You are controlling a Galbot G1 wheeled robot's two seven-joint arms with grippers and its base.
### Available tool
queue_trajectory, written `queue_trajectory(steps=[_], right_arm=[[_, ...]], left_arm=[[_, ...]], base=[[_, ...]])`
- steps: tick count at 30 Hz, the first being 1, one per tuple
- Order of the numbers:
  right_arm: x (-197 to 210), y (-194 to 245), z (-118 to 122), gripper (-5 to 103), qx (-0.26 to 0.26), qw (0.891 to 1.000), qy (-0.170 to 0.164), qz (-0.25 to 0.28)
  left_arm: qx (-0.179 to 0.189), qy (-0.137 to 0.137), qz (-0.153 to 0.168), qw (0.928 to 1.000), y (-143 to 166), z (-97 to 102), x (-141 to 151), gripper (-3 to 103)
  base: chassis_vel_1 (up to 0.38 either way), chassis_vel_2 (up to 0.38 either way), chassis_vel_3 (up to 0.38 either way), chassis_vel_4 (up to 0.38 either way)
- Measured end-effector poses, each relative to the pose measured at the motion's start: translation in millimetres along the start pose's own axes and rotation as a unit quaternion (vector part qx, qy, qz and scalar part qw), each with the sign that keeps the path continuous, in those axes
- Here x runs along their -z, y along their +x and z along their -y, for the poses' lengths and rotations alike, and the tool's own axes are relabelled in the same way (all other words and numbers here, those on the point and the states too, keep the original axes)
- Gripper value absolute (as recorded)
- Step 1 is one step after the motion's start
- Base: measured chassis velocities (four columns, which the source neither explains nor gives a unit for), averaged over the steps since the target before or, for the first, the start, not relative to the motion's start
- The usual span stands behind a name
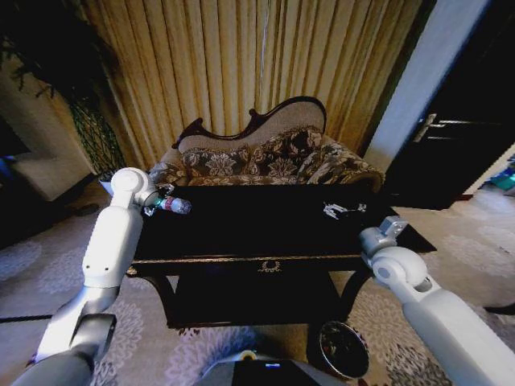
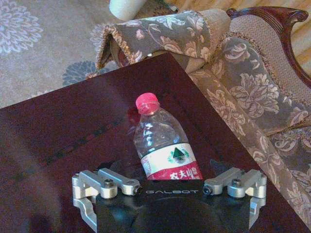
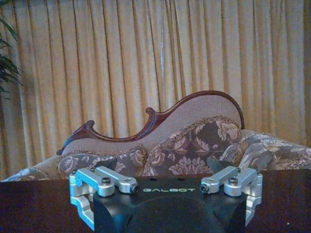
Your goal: Move to the front of the table and place the trash on the table into the trash bin.
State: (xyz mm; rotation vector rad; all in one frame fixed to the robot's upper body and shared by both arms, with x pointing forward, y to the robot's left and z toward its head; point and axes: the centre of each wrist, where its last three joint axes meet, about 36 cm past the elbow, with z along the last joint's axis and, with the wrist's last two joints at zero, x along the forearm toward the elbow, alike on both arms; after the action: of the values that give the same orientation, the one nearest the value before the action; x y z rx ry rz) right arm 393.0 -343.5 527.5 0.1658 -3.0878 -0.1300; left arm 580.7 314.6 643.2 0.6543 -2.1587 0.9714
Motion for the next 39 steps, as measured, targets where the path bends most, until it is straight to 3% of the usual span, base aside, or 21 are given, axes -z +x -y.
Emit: queue_trajectory(steps=[16,17,19,21,22,29,31,33,39], right_arm=[[-2.2,1.0,-2.6,100,0.002,1.000,-0.008,-0.001],[-1.8,0.6,-2.8,100,0.003,1.000,-0.009,0.000],[-1.6,0.4,-3.1,100,0.004,1.000,-0.010,0.002],[-2.1,0.1,-3.3,100,0.004,1.000,-0.011,0.003],[-2.1,0.1,-3.3,100,0.004,1.000,-0.011,0.003],[-2.9,-0.1,-3.3,100,0.005,1.000,-0.012,0.004],[-2.8,-0.1,-3.3,100,0.005,1.000,-0.012,0.004],[-1.9,-0.1,-2.6,100,0.005,1.000,-0.011,0.005],[-1.1,-0.6,-1.4,100,0.004,1.000,-0.010,0.005]], left_arm=[[-0.009,0.006,-0.014,0.9998,-2.1,2.5,4.0,103],[-0.009,0.007,-0.015,0.9998,-2.0,2.4,4.0,94],[-0.009,0.006,-0.016,0.9998,-2.1,2.1,3.5,94],[-0.009,0.006,-0.017,0.9998,-1.9,1.9,2.9,84],[-0.009,0.006,-0.017,0.9998,-1.9,1.9,2.9,84],[-0.011,0.008,-0.020,0.9997,-2.0,1.8,2.4,50],[-0.012,0.009,-0.021,0.9997,-2.5,1.6,1.9,50],[-0.013,0.010,-0.024,0.9996,-4.0,0.6,0.2,40],[-0.015,0.009,-0.024,0.9996,-4.8,-1.3,-1.4,27]], base=[[0.000,0.000,0.000,0.000],[0.000,0.000,0.000,0.000],[0.000,0.000,0.000,0.000],[0.000,0.000,0.000,0.000],[0.000,0.000,0.000,0.000],[0.000,0.000,0.000,0.000],[0.000,0.000,0.000,0.000],[0.000,0.000,0.000,0.000],[0.000,0.000,0.000,0.000]])
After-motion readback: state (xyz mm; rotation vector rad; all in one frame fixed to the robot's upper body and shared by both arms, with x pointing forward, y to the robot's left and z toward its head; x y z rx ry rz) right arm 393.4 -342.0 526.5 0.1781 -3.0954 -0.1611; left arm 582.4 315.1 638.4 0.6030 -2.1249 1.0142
